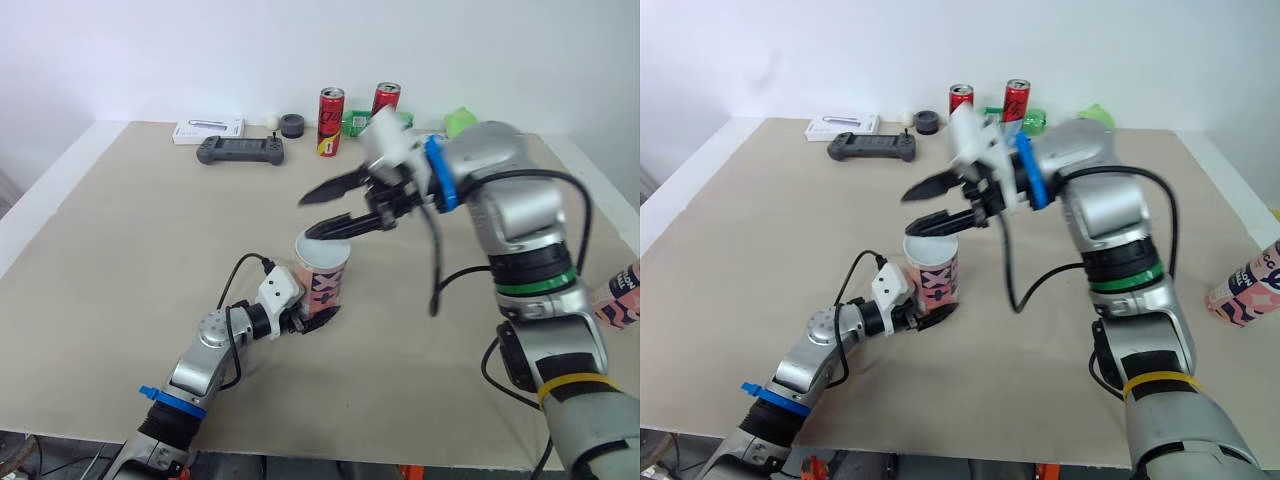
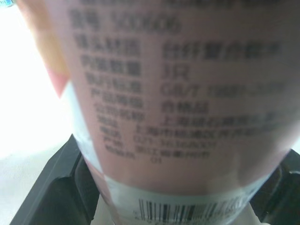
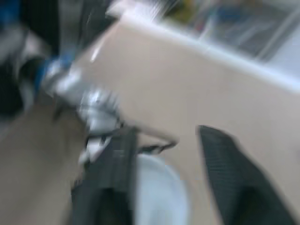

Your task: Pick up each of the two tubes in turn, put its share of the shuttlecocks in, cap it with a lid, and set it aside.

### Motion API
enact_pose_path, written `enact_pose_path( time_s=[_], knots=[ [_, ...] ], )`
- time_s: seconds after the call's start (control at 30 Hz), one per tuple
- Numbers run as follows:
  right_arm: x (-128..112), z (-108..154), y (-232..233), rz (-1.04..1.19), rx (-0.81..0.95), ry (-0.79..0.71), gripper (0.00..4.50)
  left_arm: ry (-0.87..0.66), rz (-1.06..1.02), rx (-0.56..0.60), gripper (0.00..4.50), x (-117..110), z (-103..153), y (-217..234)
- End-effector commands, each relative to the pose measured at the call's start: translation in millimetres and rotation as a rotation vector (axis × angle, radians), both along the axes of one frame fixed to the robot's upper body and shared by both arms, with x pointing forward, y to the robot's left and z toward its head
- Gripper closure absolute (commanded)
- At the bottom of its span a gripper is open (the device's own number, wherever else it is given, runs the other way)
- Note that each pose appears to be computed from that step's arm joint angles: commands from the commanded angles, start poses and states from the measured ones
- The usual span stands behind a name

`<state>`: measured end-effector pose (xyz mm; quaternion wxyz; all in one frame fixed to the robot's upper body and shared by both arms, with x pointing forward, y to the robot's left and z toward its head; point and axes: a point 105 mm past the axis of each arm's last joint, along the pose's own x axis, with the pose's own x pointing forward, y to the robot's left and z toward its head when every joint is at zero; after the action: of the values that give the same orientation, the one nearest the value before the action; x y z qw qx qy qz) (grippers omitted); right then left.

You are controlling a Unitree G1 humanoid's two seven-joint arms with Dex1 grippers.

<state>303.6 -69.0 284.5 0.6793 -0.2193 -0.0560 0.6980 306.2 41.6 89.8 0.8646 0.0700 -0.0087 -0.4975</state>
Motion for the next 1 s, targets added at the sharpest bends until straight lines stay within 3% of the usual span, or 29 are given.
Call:
enact_pose_path(
  time_s=[0.03,0.07,0.1,0.13,0.27,0.33,0.53,0.6,1.0],
  knots=[
    [-6,-12,-24,-0.086,0.08,0.106,0.22,0.045,-0.004,-0.008,0.87,-5,-3,13],
    [-7,-23,-31,-0.117,0.083,0.148,0.07,0.051,-0.011,-0.011,0.87,-6,-3,15],
    [-9,-36,-36,-0.145,0.072,0.177,0.0,0.058,-0.019,-0.013,0.23,-8,-2,17],
    [-12,-52,-40,-0.174,0.073,0.219,0.0,0.068,-0.028,-0.017,0.04,-9,-1,20],
    [-19,-115,-38,-0.275,0.081,0.297,0.0,0.089,-0.052,-0.018,0.04,-14,4,38],
    [-18,-131,-29,-0.307,0.122,0.304,0.0,0.094,-0.054,-0.014,0.04,-17,6,50],
    [-13,-164,7,-0.304,0.153,0.292,0.0,0.116,-0.016,-0.005,0.04,-33,14,91],
    [-7,-170,18,-0.296,0.162,0.298,0.0,0.105,-0.02,0.058,0.04,-42,13,99],
    [12,-170,81,-0.163,0.162,0.255,0.0,0.081,0.093,-0.021,0.04,-55,29,106]
  ],
)
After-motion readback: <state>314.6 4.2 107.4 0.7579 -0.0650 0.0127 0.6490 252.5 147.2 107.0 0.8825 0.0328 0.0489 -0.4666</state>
